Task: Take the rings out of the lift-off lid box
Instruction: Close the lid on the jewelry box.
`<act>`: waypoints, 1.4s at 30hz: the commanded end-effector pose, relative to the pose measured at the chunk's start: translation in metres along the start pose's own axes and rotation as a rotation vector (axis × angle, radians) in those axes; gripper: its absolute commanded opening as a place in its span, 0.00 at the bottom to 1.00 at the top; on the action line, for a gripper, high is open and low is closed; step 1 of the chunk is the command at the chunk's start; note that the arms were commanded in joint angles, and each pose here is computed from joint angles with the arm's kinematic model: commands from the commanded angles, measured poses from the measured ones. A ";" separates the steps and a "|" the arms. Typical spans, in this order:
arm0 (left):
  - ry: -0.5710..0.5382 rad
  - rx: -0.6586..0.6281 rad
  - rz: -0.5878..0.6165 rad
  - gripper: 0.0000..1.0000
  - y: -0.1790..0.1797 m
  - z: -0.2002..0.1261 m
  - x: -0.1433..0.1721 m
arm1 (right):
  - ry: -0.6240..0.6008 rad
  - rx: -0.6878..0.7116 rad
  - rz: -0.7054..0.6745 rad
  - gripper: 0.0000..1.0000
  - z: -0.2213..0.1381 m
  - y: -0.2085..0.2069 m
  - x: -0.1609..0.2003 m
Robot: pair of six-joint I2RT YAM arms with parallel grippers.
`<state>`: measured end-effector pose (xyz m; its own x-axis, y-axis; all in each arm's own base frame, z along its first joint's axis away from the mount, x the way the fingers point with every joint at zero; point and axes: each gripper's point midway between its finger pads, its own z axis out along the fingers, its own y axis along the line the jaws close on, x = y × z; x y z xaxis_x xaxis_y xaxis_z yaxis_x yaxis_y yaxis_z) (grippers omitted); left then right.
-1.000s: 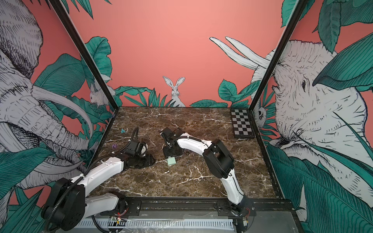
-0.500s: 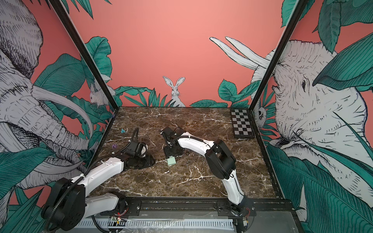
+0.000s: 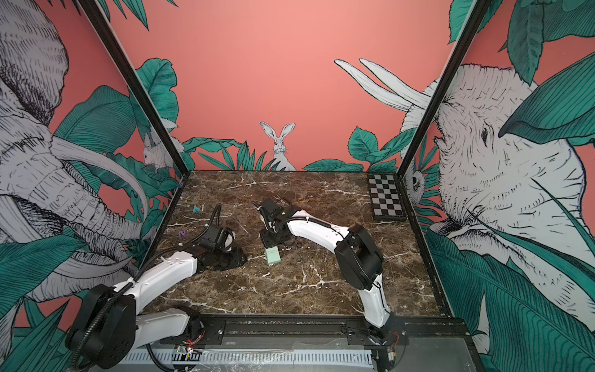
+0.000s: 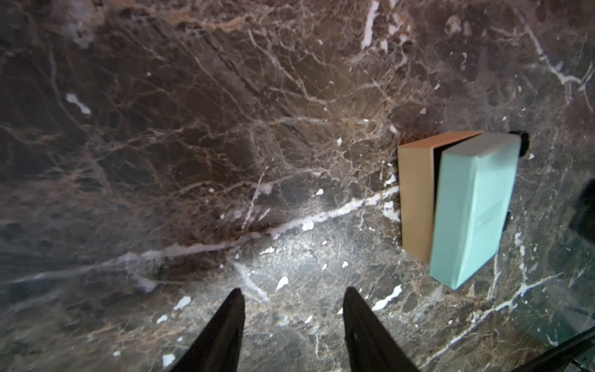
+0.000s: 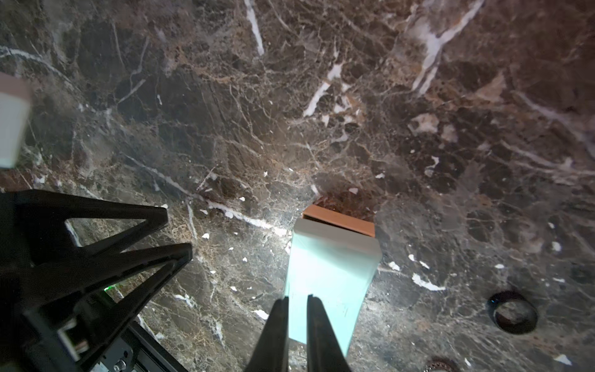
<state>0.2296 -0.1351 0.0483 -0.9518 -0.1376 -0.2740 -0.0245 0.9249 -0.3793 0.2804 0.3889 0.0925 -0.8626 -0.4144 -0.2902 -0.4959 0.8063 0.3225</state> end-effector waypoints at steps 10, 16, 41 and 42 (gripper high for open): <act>0.004 -0.030 -0.011 0.53 0.005 -0.002 0.000 | 0.060 0.003 -0.016 0.14 0.040 -0.009 0.006; 0.020 -0.028 -0.014 0.53 0.005 0.003 0.001 | 0.087 0.052 -0.022 0.14 0.050 -0.021 0.015; 0.000 0.050 -0.012 0.50 -0.017 0.010 -0.021 | -0.082 -0.006 -0.099 0.20 0.015 -0.005 -0.026; 0.003 0.049 -0.013 0.50 -0.016 0.010 -0.020 | -0.076 -0.005 -0.101 0.20 0.021 -0.005 -0.027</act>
<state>0.2528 -0.1532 0.0505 -0.9536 -0.1353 -0.2691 -0.0088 0.9055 -0.4242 0.3017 0.3993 0.0896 -0.8104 -0.4464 -0.3795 -0.5643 0.7690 0.3004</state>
